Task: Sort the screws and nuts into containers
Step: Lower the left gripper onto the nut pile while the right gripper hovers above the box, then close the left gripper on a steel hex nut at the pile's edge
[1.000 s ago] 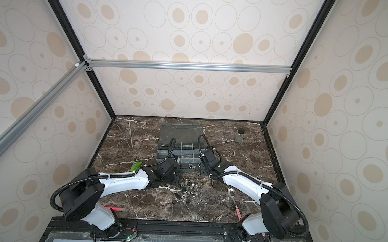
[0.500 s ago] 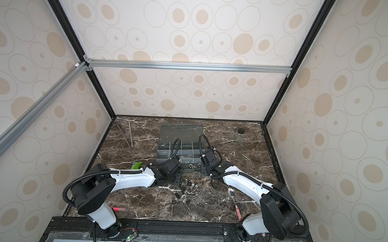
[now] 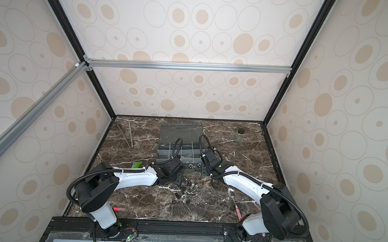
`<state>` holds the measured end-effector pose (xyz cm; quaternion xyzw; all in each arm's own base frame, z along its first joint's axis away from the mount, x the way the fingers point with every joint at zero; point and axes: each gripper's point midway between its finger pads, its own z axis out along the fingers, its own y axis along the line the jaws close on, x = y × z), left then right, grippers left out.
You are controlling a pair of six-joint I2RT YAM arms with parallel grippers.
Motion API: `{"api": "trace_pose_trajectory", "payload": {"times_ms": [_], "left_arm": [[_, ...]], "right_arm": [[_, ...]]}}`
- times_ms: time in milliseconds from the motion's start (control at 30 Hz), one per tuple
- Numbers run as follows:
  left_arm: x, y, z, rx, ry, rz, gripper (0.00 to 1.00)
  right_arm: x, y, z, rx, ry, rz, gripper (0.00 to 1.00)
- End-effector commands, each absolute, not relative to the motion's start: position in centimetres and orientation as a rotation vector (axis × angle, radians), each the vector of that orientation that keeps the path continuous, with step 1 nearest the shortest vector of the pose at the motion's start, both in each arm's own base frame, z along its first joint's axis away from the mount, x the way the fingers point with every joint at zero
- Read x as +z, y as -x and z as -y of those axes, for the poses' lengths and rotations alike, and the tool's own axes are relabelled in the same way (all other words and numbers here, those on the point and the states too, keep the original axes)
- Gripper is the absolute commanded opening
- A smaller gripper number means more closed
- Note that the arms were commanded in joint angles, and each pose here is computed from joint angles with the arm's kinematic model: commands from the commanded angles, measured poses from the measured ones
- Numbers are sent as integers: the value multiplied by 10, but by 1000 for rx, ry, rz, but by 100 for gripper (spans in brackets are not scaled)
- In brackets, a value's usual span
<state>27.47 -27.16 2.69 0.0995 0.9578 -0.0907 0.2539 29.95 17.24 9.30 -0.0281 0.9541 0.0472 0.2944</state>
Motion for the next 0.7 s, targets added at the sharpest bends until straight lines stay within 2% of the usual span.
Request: {"api": "trace_pose_trajectory", "payload": {"times_ms": [0,133,433,667], "left_arm": [[16,-266,259,-164,-281,-2633,35],[14,-261,252,-161,-270,-2637,32],[18,-247,231,-148,-246,-2640,32],[28,-239,216,-136,-222,-2622,36]], "right_arm": [[92,-297,-166,117,41,-2546,46],[92,-297,-167,122,43,-2547,46],[90,-297,-167,122,43,-2554,46],[90,-298,-167,117,42,-2553,46]]}}
